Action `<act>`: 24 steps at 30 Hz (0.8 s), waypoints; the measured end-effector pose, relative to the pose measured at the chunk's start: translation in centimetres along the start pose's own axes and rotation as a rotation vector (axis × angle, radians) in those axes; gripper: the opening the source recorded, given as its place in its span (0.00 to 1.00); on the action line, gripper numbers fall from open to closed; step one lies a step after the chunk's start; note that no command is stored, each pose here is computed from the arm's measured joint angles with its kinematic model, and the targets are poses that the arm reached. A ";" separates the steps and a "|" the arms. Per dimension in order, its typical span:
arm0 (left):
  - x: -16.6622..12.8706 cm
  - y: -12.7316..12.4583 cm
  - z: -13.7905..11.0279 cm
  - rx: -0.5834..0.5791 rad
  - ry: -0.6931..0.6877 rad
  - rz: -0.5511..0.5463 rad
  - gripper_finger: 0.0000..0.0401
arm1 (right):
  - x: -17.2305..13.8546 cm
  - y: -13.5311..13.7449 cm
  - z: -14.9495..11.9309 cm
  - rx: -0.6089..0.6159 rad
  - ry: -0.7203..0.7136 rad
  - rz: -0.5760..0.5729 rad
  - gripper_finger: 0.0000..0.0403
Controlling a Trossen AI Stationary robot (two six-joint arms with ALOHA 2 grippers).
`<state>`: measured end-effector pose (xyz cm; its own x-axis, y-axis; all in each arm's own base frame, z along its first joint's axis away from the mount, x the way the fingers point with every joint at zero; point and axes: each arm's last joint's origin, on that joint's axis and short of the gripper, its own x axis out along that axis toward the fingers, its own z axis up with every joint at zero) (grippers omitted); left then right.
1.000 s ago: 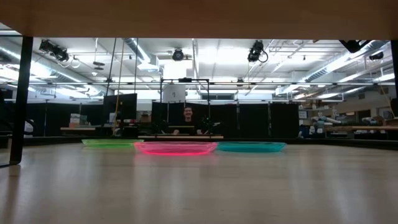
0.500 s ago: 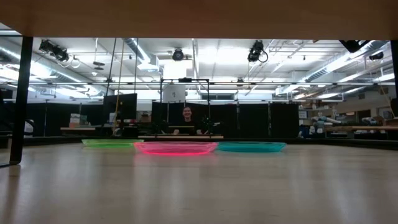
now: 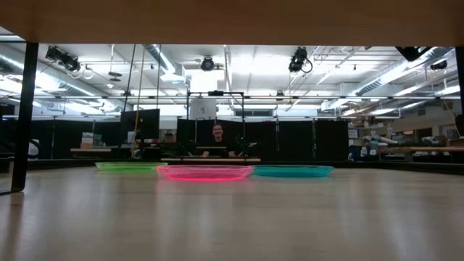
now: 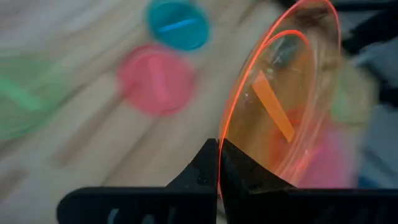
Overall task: Place and stack plates onto a shelf
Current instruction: Stack the orange plate on top of the the pink plate on the shelf
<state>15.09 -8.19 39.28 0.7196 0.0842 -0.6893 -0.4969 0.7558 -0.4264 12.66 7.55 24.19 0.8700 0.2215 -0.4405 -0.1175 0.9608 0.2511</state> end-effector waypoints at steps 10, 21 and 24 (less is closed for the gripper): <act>3.4 -4.6 0.1 0.033 0.029 -0.194 0.02 | 0.0 0.0 0.0 0.000 0.000 0.000 0.36; 9.3 -8.2 -2.4 0.032 0.256 -0.238 0.02 | 0.0 0.1 0.0 0.000 0.011 0.022 0.36; 10.4 -8.6 -2.7 0.021 0.293 -0.231 0.02 | 0.0 0.1 0.0 0.000 0.011 0.023 0.36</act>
<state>25.49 -15.57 34.17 0.6407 -0.2772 -0.7160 -0.3251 0.7469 -0.5801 12.63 7.62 24.17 0.8617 0.2452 -0.4443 -0.1373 0.9555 0.2610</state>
